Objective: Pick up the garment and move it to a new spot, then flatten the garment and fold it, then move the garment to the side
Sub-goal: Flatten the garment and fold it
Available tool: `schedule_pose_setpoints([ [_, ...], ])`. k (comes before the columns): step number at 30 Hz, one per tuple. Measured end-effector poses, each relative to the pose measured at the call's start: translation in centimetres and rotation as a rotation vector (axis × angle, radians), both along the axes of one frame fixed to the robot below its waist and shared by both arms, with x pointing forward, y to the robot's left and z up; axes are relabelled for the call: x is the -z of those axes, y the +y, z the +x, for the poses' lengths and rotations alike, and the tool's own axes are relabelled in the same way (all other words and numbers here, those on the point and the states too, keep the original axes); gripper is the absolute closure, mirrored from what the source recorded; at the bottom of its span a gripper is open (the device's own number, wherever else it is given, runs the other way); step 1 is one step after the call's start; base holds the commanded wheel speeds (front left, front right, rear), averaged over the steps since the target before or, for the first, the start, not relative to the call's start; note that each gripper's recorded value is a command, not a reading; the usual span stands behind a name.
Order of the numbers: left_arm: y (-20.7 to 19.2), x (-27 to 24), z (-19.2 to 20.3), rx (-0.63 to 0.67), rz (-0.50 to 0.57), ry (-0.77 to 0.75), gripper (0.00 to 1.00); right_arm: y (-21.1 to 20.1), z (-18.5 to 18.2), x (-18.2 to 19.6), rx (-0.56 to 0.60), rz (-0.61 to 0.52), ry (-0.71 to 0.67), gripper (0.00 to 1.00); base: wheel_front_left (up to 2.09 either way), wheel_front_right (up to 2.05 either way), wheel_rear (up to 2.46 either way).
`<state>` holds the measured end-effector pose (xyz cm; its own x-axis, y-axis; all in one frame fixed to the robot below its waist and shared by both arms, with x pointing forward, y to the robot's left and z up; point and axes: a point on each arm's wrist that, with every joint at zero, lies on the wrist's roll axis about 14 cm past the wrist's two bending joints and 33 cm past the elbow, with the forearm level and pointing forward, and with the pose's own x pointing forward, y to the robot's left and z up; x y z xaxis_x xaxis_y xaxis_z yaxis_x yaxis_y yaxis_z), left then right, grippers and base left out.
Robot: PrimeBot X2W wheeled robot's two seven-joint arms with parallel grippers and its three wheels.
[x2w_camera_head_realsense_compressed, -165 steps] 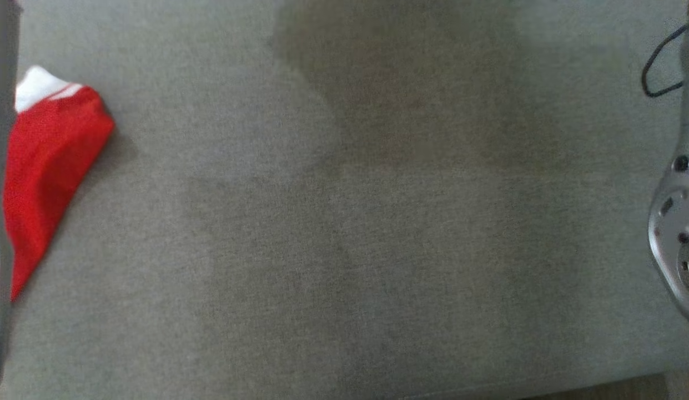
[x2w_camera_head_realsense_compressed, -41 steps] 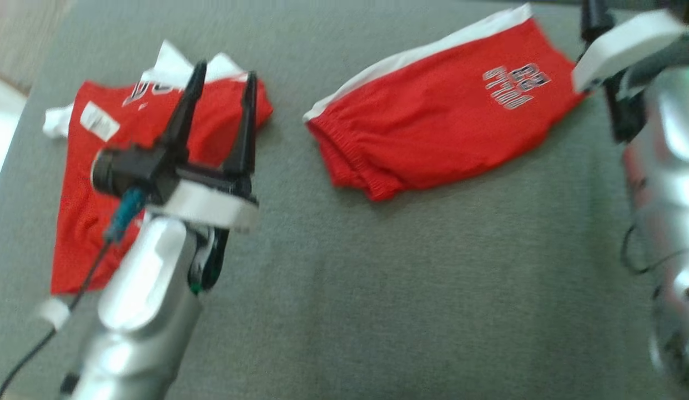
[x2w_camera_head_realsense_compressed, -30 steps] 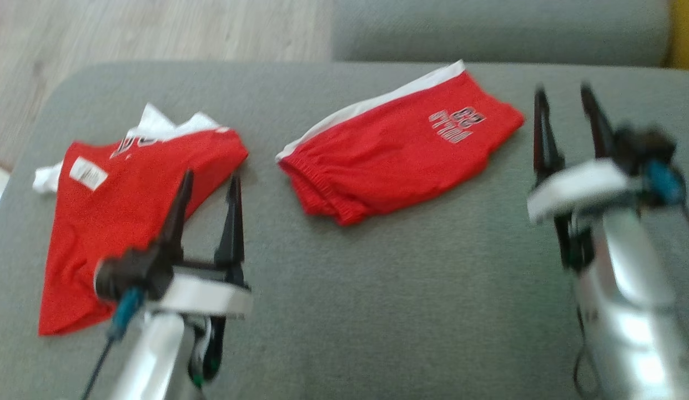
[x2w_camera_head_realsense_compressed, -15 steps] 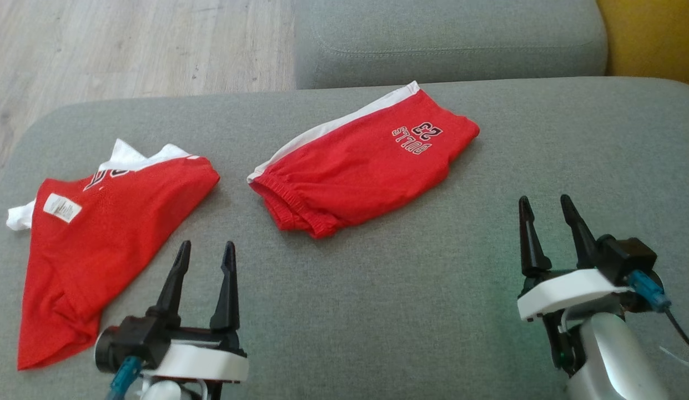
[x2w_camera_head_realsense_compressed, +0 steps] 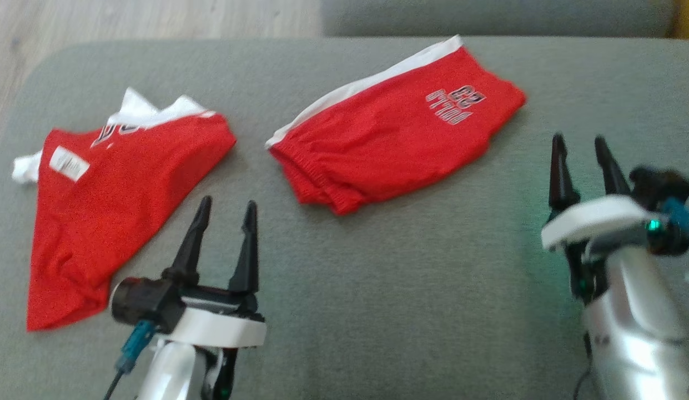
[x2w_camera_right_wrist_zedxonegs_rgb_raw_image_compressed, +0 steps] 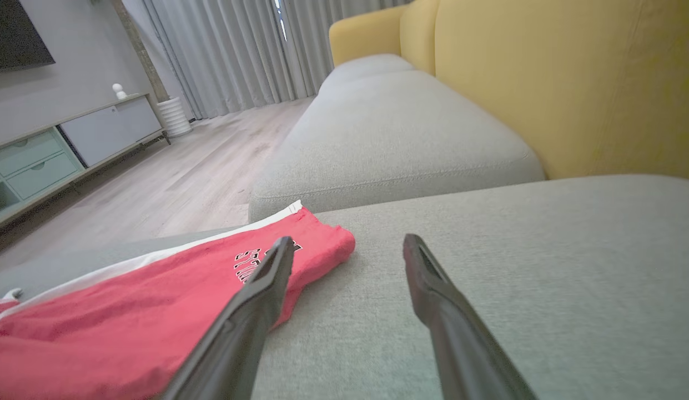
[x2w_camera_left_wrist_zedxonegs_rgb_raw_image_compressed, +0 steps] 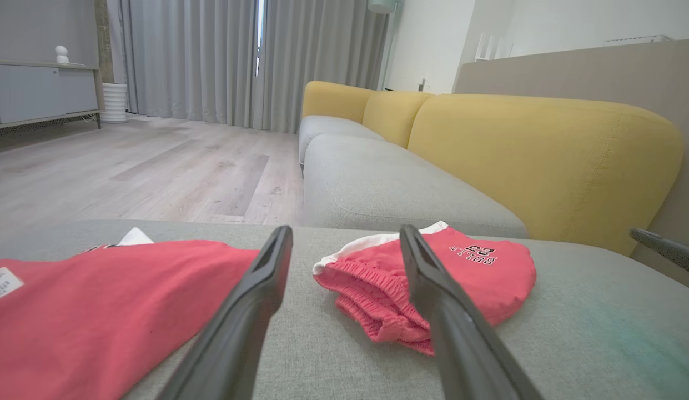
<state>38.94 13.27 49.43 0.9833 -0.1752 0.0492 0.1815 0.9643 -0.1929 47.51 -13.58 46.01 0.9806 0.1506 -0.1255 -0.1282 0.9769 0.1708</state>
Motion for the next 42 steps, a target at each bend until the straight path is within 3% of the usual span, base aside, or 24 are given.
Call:
schedule_pose_setpoints([
  [9, 1.4, 1.5, 0.1, -0.038, -0.016, 0.051, 0.00, 4.0, 5.3, 5.4, -0.012, 0.157, 0.304, 0.00, 0.00, 0.00, 0.00],
  [16, 2.9, 1.5, 0.3, -0.082, -0.019, 0.057, 0.00, 6.1, 6.5, 8.9, -0.043, 0.105, 0.457, 0.00, 0.00, 0.00, 0.00],
  [22, 4.3, 2.0, -0.1, -0.134, -0.072, 0.082, 0.00, 6.6, 8.2, 9.7, -0.073, 0.015, 0.515, 0.00, 0.00, 0.00, 0.00],
  [32, 5.5, 1.6, 0.2, -0.167, -0.079, 0.071, 0.00, 6.6, 9.8, 10.4, -0.059, -0.036, 0.569, 0.00, 0.00, 0.00, 0.00],
  [33, 5.5, 1.7, 0.1, -0.169, -0.079, 0.073, 0.00, 6.7, 9.9, 10.3, -0.059, -0.036, 0.569, 0.61, 0.00, 0.00, 0.00],
  [34, 5.5, 1.7, 0.1, -0.169, -0.079, 0.075, 0.00, 6.7, 10.1, 10.3, -0.060, -0.043, 0.567, 1.00, 0.00, 0.00, 0.00],
  [42, 5.1, 1.6, 0.4, -0.155, -0.084, 0.068, 0.00, 7.2, 10.2, 9.3, -0.071, -0.047, 0.443, 1.00, 0.00, 0.00, 0.00],
])
